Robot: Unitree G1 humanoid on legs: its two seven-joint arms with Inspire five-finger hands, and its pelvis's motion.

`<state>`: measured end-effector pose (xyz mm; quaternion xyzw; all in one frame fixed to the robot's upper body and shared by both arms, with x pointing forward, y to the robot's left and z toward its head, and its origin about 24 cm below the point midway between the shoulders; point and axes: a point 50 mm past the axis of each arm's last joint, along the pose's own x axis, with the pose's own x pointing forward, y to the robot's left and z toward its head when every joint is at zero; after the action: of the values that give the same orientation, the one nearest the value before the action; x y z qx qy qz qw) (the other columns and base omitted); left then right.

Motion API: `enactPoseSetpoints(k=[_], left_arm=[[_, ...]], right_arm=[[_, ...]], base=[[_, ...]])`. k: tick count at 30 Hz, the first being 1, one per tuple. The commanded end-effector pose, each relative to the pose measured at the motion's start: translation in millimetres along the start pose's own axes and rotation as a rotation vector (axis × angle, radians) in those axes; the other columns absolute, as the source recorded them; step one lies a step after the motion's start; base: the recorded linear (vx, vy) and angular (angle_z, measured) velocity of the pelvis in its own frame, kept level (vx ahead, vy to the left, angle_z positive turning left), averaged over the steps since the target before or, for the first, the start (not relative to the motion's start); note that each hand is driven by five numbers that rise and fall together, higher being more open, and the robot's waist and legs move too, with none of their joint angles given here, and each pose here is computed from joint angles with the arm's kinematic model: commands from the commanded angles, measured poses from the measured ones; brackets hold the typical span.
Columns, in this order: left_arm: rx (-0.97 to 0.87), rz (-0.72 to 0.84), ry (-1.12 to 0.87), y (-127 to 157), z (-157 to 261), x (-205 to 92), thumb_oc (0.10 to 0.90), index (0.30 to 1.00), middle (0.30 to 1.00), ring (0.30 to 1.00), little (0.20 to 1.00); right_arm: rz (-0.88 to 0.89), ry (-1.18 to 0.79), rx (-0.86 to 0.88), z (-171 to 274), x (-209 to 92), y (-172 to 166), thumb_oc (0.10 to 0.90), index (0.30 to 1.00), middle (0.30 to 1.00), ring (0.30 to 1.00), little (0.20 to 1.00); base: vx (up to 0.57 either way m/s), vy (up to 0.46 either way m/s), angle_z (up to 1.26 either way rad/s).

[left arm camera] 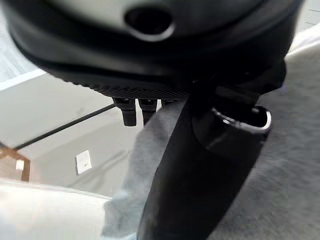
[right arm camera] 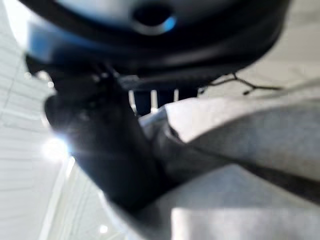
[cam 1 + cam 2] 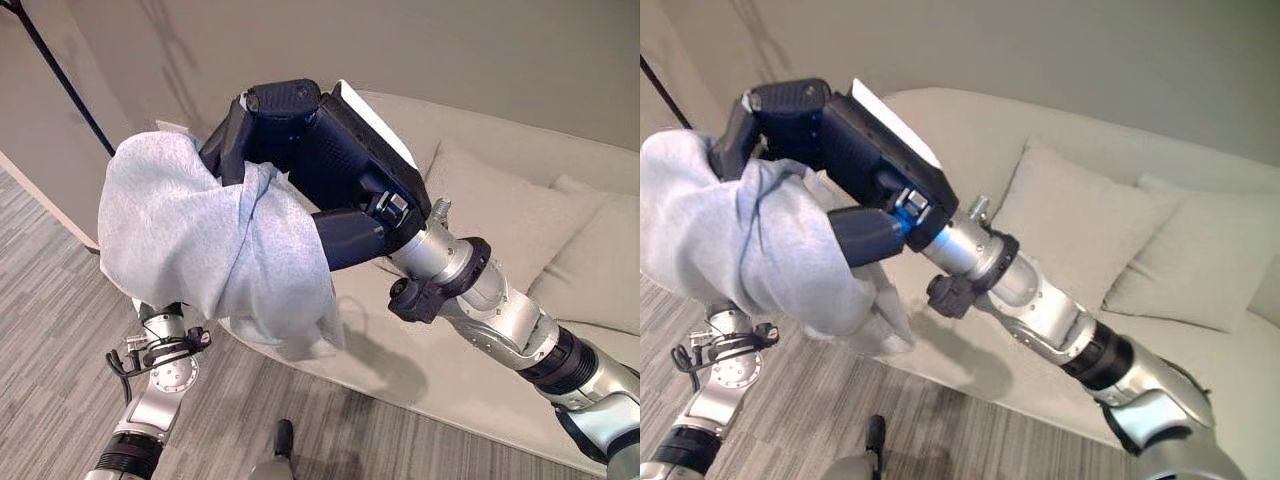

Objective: Hang the clothes on the sofa on the clothes rack.

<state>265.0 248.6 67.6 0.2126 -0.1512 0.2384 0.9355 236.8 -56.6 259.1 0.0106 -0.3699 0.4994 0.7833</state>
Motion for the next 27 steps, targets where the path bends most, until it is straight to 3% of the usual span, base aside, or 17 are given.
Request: enactPoseSetpoints(k=[1,2,4,7,16,18,19,23,27], left_arm=[[-0.211,0.029,-0.178,-13.0,40.8,29.3,0.4,0.3,0.3,0.3,0.3],[-0.258,0.031,-0.155,-15.7,40.5,28.1,0.4,0.3,0.3,0.3,0.3],[-0.579,0.176,-0.008,-17.5,33.7,24.7,0.4,0.3,0.3,0.3,0.3],[-0.599,0.223,-0.003,-11.7,32.4,24.5,0.4,0.3,0.3,0.3,0.3],[-0.387,0.425,-0.117,54.1,28.8,18.7,0.4,0.3,0.3,0.3,0.3],[-0.243,0.554,-0.285,99.1,49.5,18.2,0.4,0.3,0.3,0.3,0.3],[-0.243,0.554,-0.285,99.0,49.5,18.1,0.4,0.3,0.3,0.3,0.3],[-0.033,0.707,-0.579,146.1,96.3,17.6,0.4,0.3,0.3,0.3,0.3],[0.059,0.764,-0.71,165.8,120.0,17.0,0.4,0.3,0.3,0.3,0.3]], right_arm=[[0.067,-0.273,0.073,39.2,15.9,10.4,0.4,0.3,0.3,0.3,0.3],[0.062,-0.267,0.079,37.6,16.4,10.1,0.4,0.3,0.3,0.3,0.3],[-0.008,-0.243,0.077,30.7,14.3,2.1,0.4,0.3,0.3,0.3,0.3],[-0.03,-0.243,0.07,30.1,12.8,-0.6,0.4,0.3,0.3,0.3,0.3],[-0.063,-0.214,-0.052,34.6,4.7,-11.9,0.4,0.3,0.3,0.3,0.3],[-0.068,-0.201,-0.145,37.7,0.4,-13.9,0.4,0.3,0.3,0.3,0.3],[-0.068,-0.201,-0.145,37.7,0.4,-13.9,0.4,0.3,0.3,0.3,0.3],[-0.087,-0.206,-0.282,41.4,-3.2,-14.3,0.4,0.3,0.3,0.3,0.3],[-0.109,-0.214,-0.39,44.1,-4.2,-14.0,0.4,0.3,0.3,0.3,0.3]], base=[[0.02,-0.001,-0.13],[0.02,-0.015,-0.15],[0.04,-0.042,-0.12],[0.01,-0.012,-0.03],[0.0,0.004,0.0],[0.04,0.069,0.0],[0.04,0.075,0.05],[0.04,0.113,0.13],[0.0,0.148,0.2]])
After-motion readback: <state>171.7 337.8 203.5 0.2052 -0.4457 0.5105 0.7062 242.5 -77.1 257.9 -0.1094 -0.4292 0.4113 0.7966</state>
